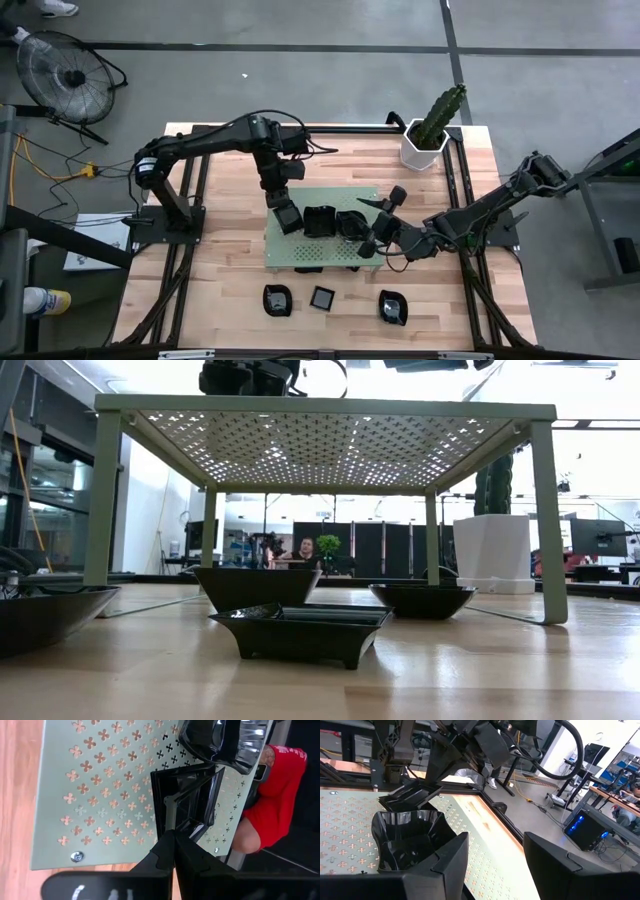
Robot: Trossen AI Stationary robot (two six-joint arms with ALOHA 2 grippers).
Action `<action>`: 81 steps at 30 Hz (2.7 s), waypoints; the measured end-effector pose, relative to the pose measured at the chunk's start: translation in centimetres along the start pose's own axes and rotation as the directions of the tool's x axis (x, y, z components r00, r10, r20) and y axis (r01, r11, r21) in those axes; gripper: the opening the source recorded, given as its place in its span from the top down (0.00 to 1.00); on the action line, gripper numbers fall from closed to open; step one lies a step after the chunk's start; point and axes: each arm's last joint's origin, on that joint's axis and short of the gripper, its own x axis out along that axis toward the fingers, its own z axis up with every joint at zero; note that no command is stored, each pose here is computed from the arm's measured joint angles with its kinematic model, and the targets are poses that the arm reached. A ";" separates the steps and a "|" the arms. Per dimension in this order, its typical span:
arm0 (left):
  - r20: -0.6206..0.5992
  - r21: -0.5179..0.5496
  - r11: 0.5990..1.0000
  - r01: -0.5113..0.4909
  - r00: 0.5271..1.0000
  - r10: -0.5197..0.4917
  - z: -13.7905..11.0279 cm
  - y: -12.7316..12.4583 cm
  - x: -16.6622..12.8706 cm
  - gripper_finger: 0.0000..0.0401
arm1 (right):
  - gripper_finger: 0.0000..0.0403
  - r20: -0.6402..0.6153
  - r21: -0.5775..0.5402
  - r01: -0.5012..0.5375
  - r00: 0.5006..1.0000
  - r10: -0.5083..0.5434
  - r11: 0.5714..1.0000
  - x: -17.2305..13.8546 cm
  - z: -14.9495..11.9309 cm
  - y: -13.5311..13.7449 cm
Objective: Pick & Place Mini shaped plates
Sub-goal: Stack the black square shaped plate on top of the black square shaped plate on the shelf
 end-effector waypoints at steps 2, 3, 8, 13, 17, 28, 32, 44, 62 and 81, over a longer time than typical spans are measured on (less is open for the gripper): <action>0.000 0.000 1.000 -0.004 1.000 0.004 0.0 0.0 0.0 1.00 | 0.54 0.000 0.000 0.000 1.000 0.000 1.000 0.0 0.0 0.0; 0.000 0.000 1.000 -0.006 1.000 0.006 0.0 0.0 0.0 1.00 | 0.54 0.000 0.000 0.000 1.000 0.000 1.000 0.0 0.0 0.0; -0.011 0.001 1.000 -0.010 1.000 0.010 -0.1 -0.2 0.2 1.00 | 0.54 0.000 0.000 0.001 1.000 -0.001 1.000 0.0 0.0 0.0; -0.014 -0.001 1.000 -0.021 1.000 0.021 -0.1 -0.3 0.2 1.00 | 0.54 0.000 0.001 0.000 1.000 0.000 1.000 0.0 0.0 0.0; 0.003 0.008 1.000 -0.020 1.000 0.020 0.1 -0.3 0.2 1.00 | 0.54 0.000 0.001 0.000 1.000 0.000 1.000 0.0 0.0 0.0; 0.017 0.017 1.000 -0.002 1.000 0.002 0.2 -0.3 0.2 1.00 | 0.54 -0.002 -0.003 0.000 1.000 0.000 1.000 0.0 0.0 0.0; 0.017 0.017 1.000 0.003 1.000 -0.003 0.2 -0.3 0.2 1.00 | 0.54 -0.003 -0.004 0.000 1.000 0.000 1.000 0.0 0.0 0.0; -0.011 0.032 0.999 0.004 1.000 -0.004 0.0 -0.7 0.8 1.00 | 0.54 -0.004 -0.003 0.000 1.000 0.000 1.000 0.0 -0.1 0.0; -0.004 0.057 0.998 -0.037 0.999 0.037 0.1 -0.4 1.0 0.92 | 0.54 -0.004 0.002 -0.002 1.000 0.002 1.000 0.0 -0.1 0.0; 0.062 0.097 0.983 -0.153 0.987 0.148 0.5 -0.7 -0.7 0.74 | 0.54 -0.018 -0.004 -0.002 1.000 0.002 1.000 0.0 -0.3 0.0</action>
